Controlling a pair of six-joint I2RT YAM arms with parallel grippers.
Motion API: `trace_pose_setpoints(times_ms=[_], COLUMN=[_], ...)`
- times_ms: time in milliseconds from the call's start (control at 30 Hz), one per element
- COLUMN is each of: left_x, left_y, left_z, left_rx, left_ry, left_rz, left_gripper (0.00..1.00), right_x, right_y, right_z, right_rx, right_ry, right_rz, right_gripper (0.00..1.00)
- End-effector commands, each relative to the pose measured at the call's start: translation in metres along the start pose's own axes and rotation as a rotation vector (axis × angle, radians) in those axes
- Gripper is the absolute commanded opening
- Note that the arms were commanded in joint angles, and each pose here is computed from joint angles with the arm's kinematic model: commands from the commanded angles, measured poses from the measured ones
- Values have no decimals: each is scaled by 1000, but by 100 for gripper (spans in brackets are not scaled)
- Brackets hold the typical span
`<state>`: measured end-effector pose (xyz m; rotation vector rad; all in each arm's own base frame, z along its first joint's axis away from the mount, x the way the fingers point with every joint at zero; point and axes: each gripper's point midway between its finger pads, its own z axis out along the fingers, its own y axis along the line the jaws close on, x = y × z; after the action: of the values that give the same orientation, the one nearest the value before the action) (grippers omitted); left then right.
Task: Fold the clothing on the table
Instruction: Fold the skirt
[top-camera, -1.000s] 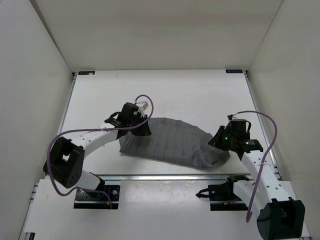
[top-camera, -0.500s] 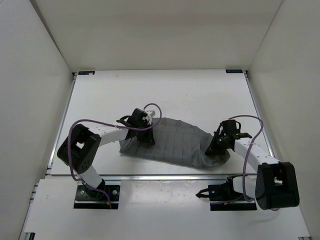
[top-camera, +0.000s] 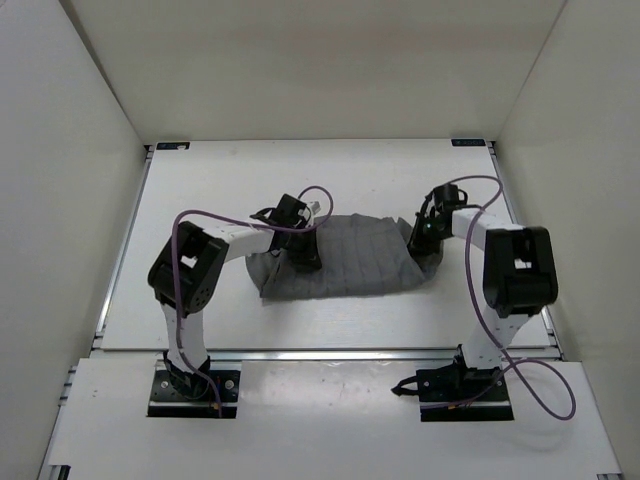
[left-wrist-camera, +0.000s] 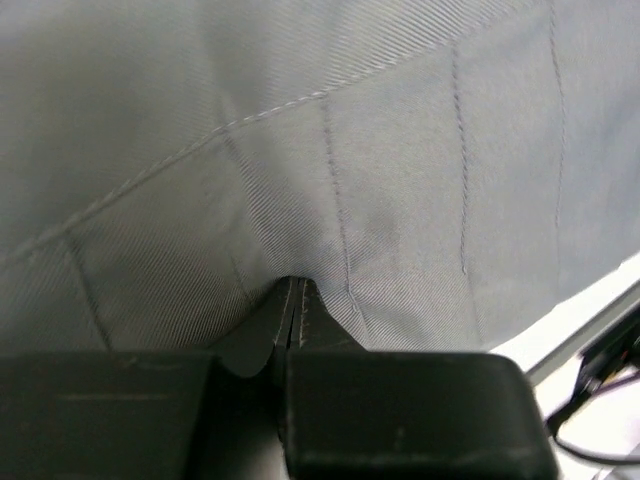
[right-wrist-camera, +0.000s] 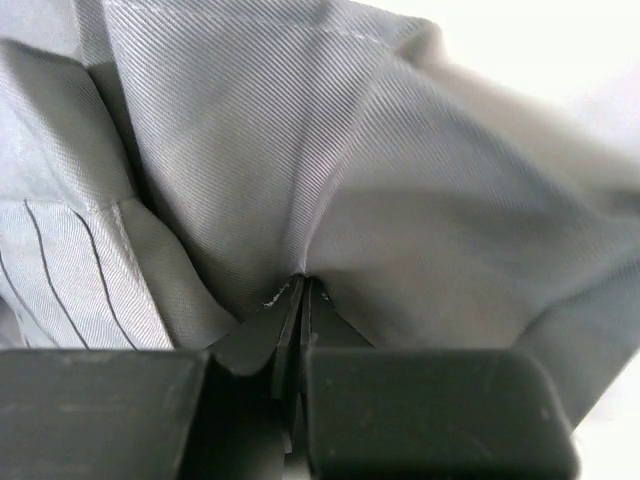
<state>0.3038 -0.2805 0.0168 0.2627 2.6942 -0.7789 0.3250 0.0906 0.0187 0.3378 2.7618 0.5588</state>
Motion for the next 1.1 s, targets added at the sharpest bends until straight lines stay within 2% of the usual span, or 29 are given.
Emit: trace_pose_setpoints(times_ms=[0,133,233,300,333,433,567,633,700,767,867,1067], left_x=[-22,-57,-76,-81,-86,-99,-114,-119,-111,-104,-87,-73], left_y=[11,10,5,4,2,1,12,23,45,66,80,86], left_z=[10,12,6,3,0,-13,-46,-63,-71,-79,-83,-70], left_rx=[-55,-57,-29,-11,-5,6,-42,-103,-192,-257,-282,-280], left_ry=[-3,-37,-75,-83,-92,-128,-214,-260,-255,-258,-245,-222], left_rz=[-12,-10,-7,-5,-1,5,5,-6,-24,-52,-82,-92], left_gripper=[8,14,24,39,50,66,68,68,68,68,67,66], right_x=[-60,-100,-123,-126,-127,-117,-86,-69,-53,-36,-32,-55], right_y=[-9,2,5,14,20,22,-2,-16,-23,-28,-20,-5], right_z=[4,-8,-33,-47,-62,-81,-83,-76,-66,-55,-45,-41], right_rx=[52,20,-23,-93,-151,-227,-143,-71,-56,-89,-140,-190], right_ry=[-91,-142,-213,-254,-287,-343,-334,-306,-280,-241,-251,-352], right_rz=[-74,-91,-89,-100,-108,-92,-68,-75,-89,-59,-65,-107], right_gripper=[0,1,33,48,55,66,76,90,93,94,95,96])
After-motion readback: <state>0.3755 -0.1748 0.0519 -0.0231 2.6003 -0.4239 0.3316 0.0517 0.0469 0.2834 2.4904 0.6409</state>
